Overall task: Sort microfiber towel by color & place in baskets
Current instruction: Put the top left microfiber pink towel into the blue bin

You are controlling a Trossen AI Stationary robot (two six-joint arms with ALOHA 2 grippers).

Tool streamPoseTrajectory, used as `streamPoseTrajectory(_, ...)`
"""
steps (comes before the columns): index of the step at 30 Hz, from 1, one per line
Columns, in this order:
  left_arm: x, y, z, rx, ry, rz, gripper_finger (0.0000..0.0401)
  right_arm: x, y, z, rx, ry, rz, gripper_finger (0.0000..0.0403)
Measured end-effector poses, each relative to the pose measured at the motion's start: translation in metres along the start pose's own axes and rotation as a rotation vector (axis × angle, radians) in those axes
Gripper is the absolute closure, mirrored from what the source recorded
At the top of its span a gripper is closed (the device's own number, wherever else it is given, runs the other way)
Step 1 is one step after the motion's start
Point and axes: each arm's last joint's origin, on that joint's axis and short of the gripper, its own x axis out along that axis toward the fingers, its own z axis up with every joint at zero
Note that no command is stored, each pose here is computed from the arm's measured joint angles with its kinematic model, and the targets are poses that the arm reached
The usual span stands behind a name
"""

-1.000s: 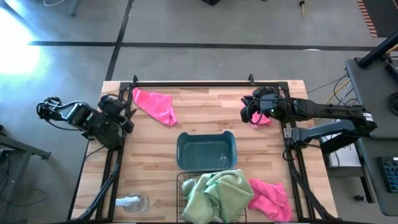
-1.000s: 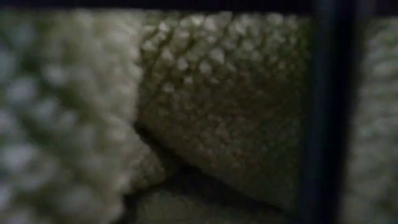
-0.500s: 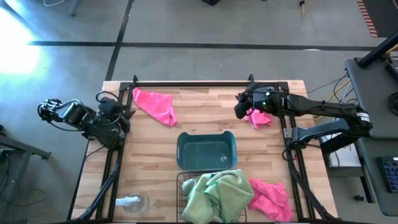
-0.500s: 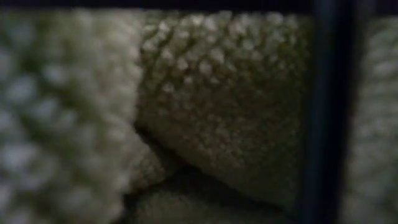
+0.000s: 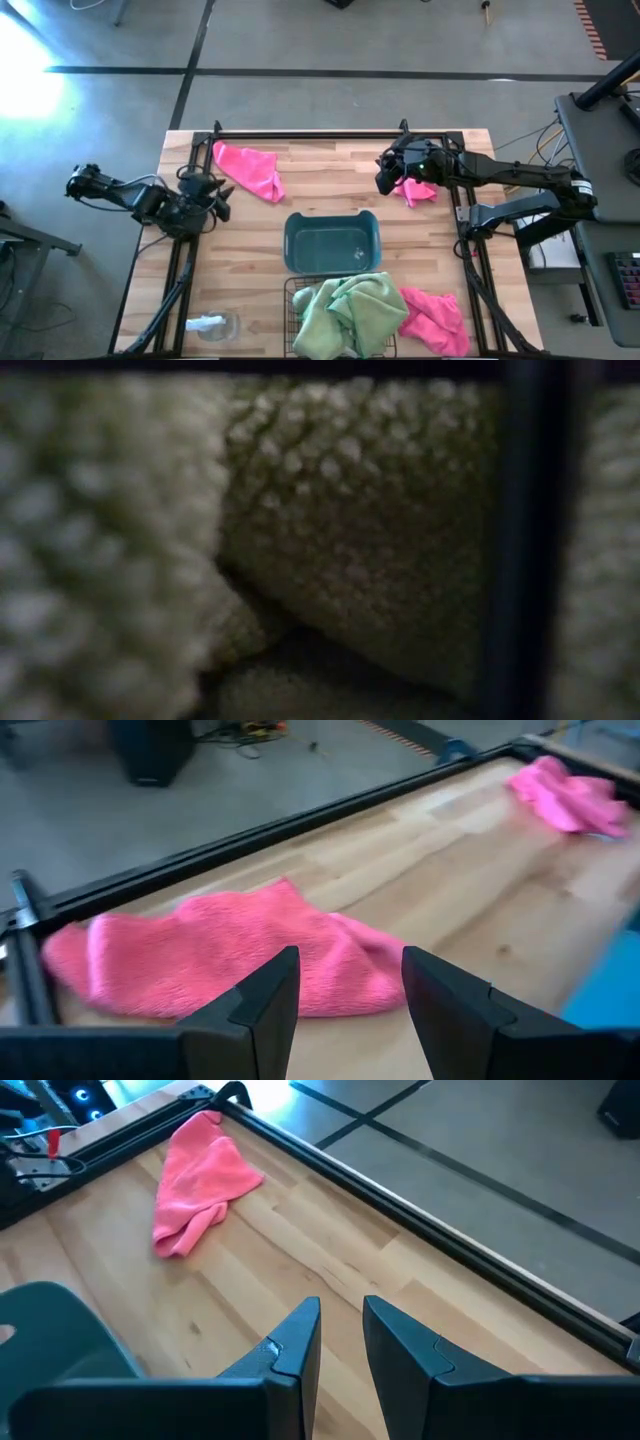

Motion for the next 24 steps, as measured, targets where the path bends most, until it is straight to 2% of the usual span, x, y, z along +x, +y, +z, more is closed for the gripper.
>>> streamPoseTrajectory(7,0.015,-0.002,0.002,0.009,0.042,0.144,0.0239,0.000,0.001,-0.001,0.007,0.020,0.044,0.0330)
streamPoseTrajectory(10,0.023,-0.006,0.007,0.045,0.110,0.192,0.0239,0.000,0.001,-0.001,0.007,0.020,0.044,0.0330)
streamPoseTrajectory(15,0.043,-0.010,0.013,0.094,0.283,0.211,0.0239,0.000,0.001,-0.001,0.006,0.021,0.045,0.0330)
streamPoseTrajectory(18,0.056,-0.013,0.018,0.131,0.354,0.175,0.0239,0.000,0.001,-0.001,0.002,0.021,0.045,0.0330)
streamPoseTrajectory(24,0.076,-0.017,0.035,0.194,0.383,0.177,0.0239,0.000,0.001,-0.002,-0.008,0.036,0.064,0.0330)
